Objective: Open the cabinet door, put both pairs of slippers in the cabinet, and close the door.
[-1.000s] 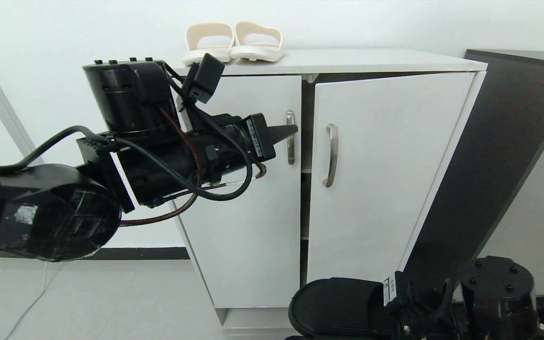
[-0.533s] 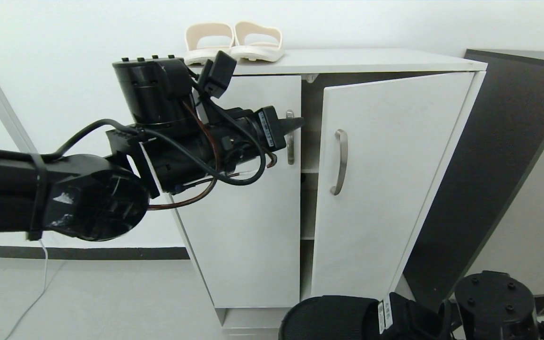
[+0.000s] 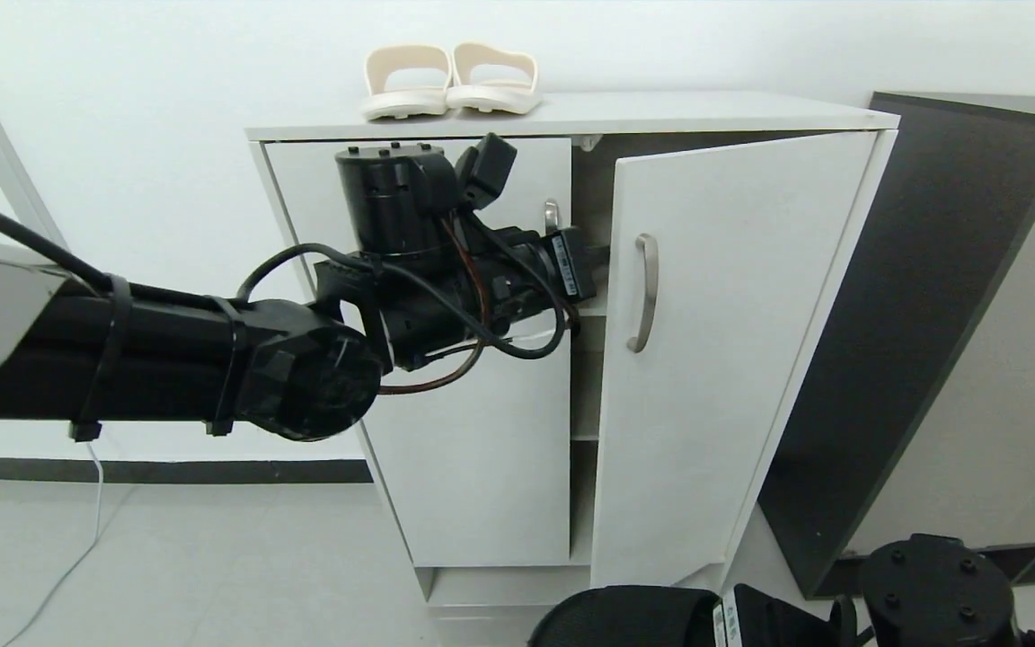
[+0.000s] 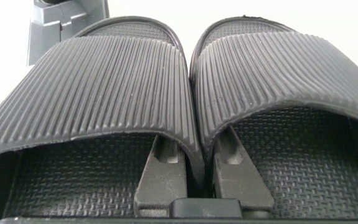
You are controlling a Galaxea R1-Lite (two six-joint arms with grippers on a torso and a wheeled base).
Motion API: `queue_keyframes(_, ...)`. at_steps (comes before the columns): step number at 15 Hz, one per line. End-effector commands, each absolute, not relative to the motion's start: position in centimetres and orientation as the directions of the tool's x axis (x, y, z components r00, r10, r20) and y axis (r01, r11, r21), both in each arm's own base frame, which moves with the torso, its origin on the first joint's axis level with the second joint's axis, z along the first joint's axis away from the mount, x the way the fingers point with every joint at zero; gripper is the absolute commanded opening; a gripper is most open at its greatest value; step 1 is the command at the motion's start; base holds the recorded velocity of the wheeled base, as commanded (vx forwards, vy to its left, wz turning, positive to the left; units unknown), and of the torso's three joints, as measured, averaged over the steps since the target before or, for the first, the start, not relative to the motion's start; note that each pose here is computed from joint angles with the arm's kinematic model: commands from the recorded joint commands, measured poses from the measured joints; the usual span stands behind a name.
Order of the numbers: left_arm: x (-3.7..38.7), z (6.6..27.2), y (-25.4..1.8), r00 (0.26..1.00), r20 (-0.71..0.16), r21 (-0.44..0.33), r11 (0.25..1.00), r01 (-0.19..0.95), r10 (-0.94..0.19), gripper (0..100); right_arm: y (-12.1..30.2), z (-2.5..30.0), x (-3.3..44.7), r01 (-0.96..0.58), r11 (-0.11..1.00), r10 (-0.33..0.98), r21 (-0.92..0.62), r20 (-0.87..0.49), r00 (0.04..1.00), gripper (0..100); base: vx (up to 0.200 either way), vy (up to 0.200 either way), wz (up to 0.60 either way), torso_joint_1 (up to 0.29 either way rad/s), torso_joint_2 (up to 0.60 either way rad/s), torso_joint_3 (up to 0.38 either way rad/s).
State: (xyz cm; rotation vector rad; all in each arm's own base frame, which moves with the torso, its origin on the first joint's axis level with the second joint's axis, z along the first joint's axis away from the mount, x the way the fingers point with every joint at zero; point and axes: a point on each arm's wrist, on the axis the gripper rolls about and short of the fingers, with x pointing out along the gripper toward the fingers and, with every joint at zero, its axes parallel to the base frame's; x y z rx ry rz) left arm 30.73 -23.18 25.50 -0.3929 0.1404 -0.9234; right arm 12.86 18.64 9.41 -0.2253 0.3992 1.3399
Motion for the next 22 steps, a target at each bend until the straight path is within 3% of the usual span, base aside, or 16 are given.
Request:
queue_keyframes(1,28.0,25.1,-25.2,0.545,0.030,-0.380,0.495,0.781,-0.838,0,18.7,9.1,12.8,-0.973,0.218,0.893,0.072,-0.416,0.170,0,-0.200,0.000,0.00,-0.007,0.00,-0.007)
queue_keyframes(3,25.6,25.7,-26.0,0.496,0.037,-0.361,0.452,0.816,-0.867,0,18.8,9.1,12.5,-0.977,0.202,0.896,0.069,-0.416,0.156,0,-0.200,0.000,0.00,0.005,0.00,0.002)
queue_keyframes(6,24.9,26.1,-25.8,0.487,0.063,-0.345,0.439,0.829,-0.871,0,18.9,9.0,12.4,-0.978,0.198,0.895,0.070,-0.419,0.151,0,-0.133,0.000,0.00,0.000,0.00,0.005)
queue_keyframes(11,25.9,25.9,-24.8,0.522,0.065,-0.345,0.471,0.812,-0.851,0,18.9,9.1,12.4,-0.978,0.198,0.896,0.069,-0.417,0.152,0,0.000,0.000,0.00,0.000,0.00,0.000)
queue_keyframes(13,26.4,25.5,-22.7,0.591,0.048,-0.348,0.541,0.765,-0.805,0,19.1,8.7,13.0,-0.973,0.220,0.889,0.069,-0.425,0.171,0,0.000,0.000,0.00,0.000,0.00,0.000)
queue_keyframes(17,23.3,26.0,-13.6,0.776,0.083,-0.340,0.714,0.612,-0.626,0,20.8,8.4,18.3,-0.762,0.647,0.702,0.024,-0.408,0.584,0,0.000,0.000,0.00,0.000,0.00,0.000)
queue_keyframes(18,20.9,25.8,-9.9,0.831,0.088,-0.311,0.778,0.546,-0.549,0,22.2,8.4,20.7,-0.592,0.804,0.564,0.051,-0.378,0.734,0,0.000,0.000,0.00,0.000,0.00,0.000)
queue_keyframes(19,20.1,25.5,-8.8,0.852,0.086,-0.296,0.803,0.517,-0.517,0,22.6,8.4,21.7,-0.532,0.846,0.511,0.045,-0.358,0.782,0,0.000,0.000,0.00,0.000,0.00,0.000)
queue_keyframes(20,16.9,24.6,-5.9,0.908,0.075,-0.265,0.870,0.416,-0.411,0,23.1,8.1,25.0,-0.341,0.940,0.325,0.003,-0.313,0.893,0,0.000,0.000,0.00,0.000,0.00,0.000)
queue_keyframes(22,13.1,23.2,-3.2,0.957,0.040,-0.264,0.921,0.287,-0.287,0,23.4,7.6,27.9,-0.181,0.983,0.169,-0.022,-0.273,0.947,0,0.000,0.000,0.00,0.000,0.00,0.000)
